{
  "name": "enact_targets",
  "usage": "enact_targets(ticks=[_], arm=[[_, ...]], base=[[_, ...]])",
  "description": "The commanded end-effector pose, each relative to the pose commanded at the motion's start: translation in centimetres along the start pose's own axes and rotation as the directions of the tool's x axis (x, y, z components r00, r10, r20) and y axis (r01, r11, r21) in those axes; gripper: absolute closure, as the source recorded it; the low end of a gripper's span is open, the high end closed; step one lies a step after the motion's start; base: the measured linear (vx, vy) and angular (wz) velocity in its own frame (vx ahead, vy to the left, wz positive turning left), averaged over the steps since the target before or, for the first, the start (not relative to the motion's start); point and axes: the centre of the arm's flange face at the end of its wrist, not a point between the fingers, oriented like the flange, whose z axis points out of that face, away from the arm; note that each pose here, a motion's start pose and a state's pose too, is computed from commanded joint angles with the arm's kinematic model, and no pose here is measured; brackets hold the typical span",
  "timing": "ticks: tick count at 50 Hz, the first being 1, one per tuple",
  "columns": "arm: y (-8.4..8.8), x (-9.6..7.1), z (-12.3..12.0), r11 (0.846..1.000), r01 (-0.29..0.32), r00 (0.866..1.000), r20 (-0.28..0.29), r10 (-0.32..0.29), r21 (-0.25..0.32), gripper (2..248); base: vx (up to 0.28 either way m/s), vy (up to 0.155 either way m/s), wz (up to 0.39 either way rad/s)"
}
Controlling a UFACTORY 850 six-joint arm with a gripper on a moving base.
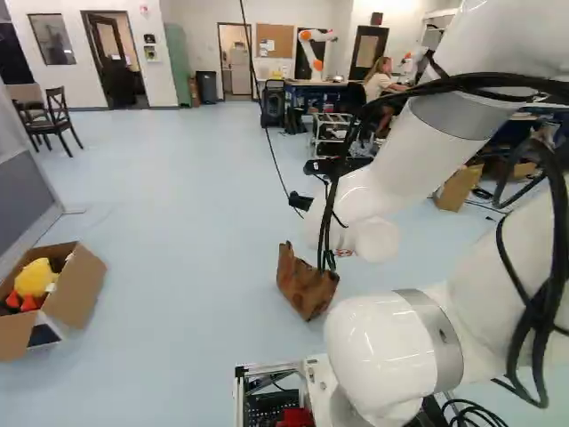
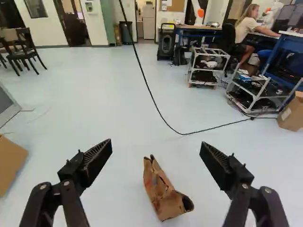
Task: Pick up the grocery bag from the ground
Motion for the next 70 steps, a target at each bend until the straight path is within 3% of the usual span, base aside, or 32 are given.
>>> enact_targets(ticks=[46,70], arm=[[0.7,3.7,8.8,1.000,-0.006,1.000,0.021,0.007,-0.018,3],[0.7,4.0,13.4,1.000,-0.006,0.989,0.149,0.008,-0.016,3]], base=[[0.008,-0.002,-0.006],[0.000,0.000,0.000]])
